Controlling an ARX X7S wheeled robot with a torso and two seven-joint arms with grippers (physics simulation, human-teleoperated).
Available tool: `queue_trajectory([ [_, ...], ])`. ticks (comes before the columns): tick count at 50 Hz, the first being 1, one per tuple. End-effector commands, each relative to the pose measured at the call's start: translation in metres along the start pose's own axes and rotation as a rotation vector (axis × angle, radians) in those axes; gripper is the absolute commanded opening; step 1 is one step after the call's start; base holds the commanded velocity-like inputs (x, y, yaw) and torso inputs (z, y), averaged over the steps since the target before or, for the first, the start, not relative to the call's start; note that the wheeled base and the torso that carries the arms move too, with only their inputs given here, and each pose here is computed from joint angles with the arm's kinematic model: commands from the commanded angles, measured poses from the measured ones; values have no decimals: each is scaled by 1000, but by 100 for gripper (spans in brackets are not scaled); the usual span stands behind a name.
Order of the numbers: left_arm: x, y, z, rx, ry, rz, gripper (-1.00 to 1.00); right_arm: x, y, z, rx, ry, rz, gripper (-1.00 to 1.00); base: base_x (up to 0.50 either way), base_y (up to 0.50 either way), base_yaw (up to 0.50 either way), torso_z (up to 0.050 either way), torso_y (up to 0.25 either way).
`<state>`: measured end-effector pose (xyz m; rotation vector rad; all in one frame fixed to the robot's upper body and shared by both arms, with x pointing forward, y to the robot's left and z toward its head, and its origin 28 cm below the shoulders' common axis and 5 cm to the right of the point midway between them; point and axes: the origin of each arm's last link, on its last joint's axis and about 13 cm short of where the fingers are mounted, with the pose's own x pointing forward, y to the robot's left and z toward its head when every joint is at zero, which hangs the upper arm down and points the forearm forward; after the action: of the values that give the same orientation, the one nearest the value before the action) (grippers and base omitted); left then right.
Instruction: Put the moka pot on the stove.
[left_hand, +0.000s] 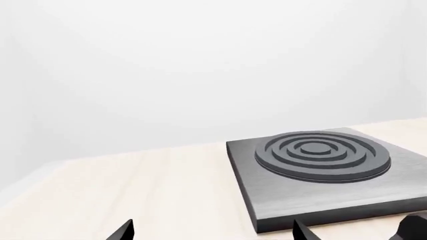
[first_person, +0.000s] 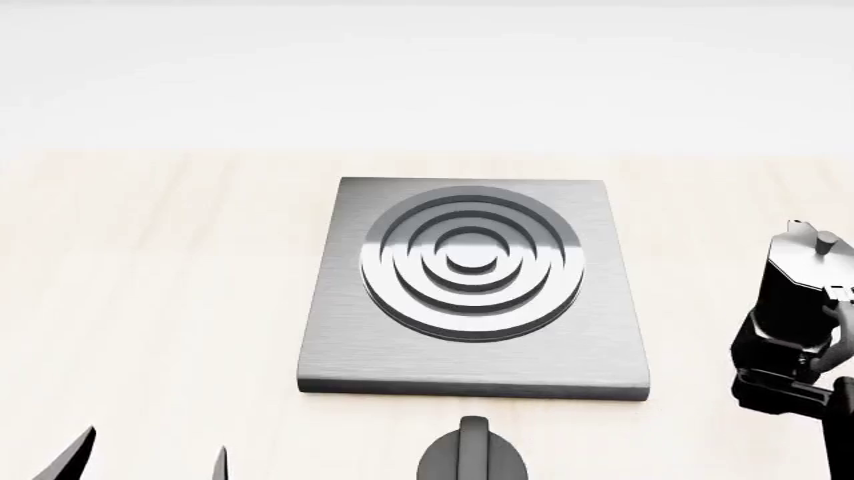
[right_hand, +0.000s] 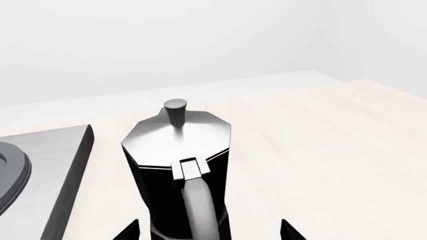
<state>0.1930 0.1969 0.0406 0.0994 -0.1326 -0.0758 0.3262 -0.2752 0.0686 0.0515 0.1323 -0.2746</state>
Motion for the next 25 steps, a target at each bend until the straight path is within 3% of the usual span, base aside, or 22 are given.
queue_trajectory([
  [1, 1, 0, -1, -14, 2, 1, 100, 3, 2, 1, -15, 7, 9, 100, 0, 0, 0, 0, 0],
  [24, 0, 0, -1, -13, -1, 1, 100, 6, 4, 2, -28, -3, 16, 100, 0, 0, 0, 0, 0],
  [25, 0, 0, -1, -13, -1, 1, 100, 6, 4, 1, -30, -3, 16, -100, 0, 0, 0, 0, 0],
])
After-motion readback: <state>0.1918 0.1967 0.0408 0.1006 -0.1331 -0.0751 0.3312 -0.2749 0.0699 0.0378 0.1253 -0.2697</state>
